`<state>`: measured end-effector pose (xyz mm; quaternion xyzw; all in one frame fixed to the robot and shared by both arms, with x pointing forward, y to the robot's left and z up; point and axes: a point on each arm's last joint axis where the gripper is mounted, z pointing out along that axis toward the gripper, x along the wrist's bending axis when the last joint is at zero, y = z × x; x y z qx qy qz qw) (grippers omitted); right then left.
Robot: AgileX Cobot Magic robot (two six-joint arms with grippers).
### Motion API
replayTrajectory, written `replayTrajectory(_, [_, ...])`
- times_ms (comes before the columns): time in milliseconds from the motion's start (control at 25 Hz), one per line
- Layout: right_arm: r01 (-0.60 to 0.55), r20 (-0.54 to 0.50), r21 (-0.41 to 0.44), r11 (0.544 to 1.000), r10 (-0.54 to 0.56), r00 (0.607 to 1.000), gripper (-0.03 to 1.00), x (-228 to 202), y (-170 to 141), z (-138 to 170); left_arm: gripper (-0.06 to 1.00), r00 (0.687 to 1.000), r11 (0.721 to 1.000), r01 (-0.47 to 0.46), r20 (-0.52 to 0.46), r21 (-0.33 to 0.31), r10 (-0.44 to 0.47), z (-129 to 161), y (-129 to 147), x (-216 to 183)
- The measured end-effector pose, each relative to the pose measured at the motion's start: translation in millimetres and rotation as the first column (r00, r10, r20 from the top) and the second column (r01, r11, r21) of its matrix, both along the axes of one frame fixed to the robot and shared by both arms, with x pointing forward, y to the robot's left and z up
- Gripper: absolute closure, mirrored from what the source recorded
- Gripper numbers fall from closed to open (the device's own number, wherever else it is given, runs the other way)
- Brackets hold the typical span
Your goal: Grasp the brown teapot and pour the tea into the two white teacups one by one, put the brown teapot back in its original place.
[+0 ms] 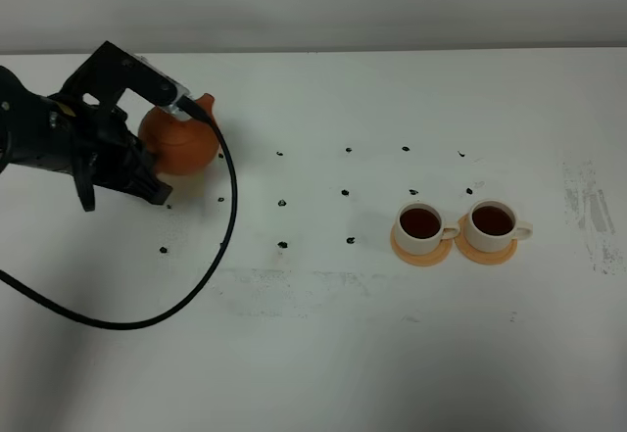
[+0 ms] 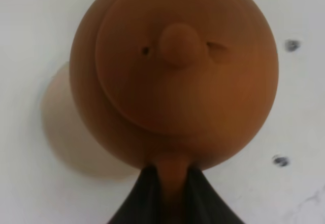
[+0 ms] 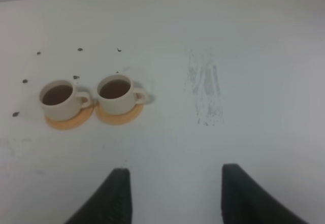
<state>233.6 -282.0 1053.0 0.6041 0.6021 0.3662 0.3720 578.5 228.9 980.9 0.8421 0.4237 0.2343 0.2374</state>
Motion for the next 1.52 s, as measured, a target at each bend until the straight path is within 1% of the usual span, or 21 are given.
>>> replayTrajectory(120, [0.0, 0.0, 0.0, 1.0, 0.0, 1.0, 0.54, 0.0, 0.0, 0.0, 0.82, 0.997, 0.998, -0.069, -0.018, -0.007, 0.069, -0.8, 18.3, 2.3])
replayTrajectory(280, [0.0, 0.0, 0.0, 1.0, 0.0, 1.0, 0.54, 0.0, 0.0, 0.0, 0.82, 0.984, 0.984, -0.173, -0.04, -0.045, 0.171, -2.9, 33.9, 4.8])
replayTrajectory(440, [0.0, 0.0, 0.0, 1.0, 0.0, 1.0, 0.54, 0.0, 0.0, 0.0, 0.82, 0.977, 0.976, -0.209, -0.061, -0.051, 0.206, -13.6, 35.7, 8.8])
replayTrajectory(680, [0.0, 0.0, 0.0, 1.0, 0.0, 1.0, 0.54, 0.0, 0.0, 0.0, 0.82, 0.974, 0.973, -0.224, -0.055, -0.052, 0.221, -25.2, 35.9, 14.8])
replayTrajectory(960, [0.0, 0.0, 0.0, 1.0, 0.0, 1.0, 0.54, 0.0, 0.0, 0.0, 0.82, 0.98, 0.978, -0.199, -0.02, -0.059, 0.198, -23.9, 24.9, 16.4])
replayTrajectory(1080, [0.0, 0.0, 0.0, 1.0, 0.0, 1.0, 0.54, 0.0, 0.0, 0.0, 0.82, 0.981, 0.979, -0.195, -0.022, -0.058, 0.194, -24.8, 23.3, 16.3])
replayTrajectory(1200, [0.0, 0.0, 0.0, 1.0, 0.0, 1.0, 0.54, 0.0, 0.0, 0.0, 0.82, 0.98, 0.979, -0.196, -0.032, -0.053, 0.195, -31.4, 23.3, 18.1])
replayTrajectory(1400, [0.0, 0.0, 0.0, 1.0, 0.0, 1.0, 0.54, 0.0, 0.0, 0.0, 0.82, 0.978, 0.978, -0.203, -0.051, -0.039, 0.201, -50.9, 23.4, 23.3])
replayTrajectory(1520, [0.0, 0.0, 0.0, 1.0, 0.0, 1.0, 0.54, 0.0, 0.0, 0.0, 0.82, 0.978, 0.978, -0.206, -0.041, -0.039, 0.205, -53.2, 23.6, 25.0])
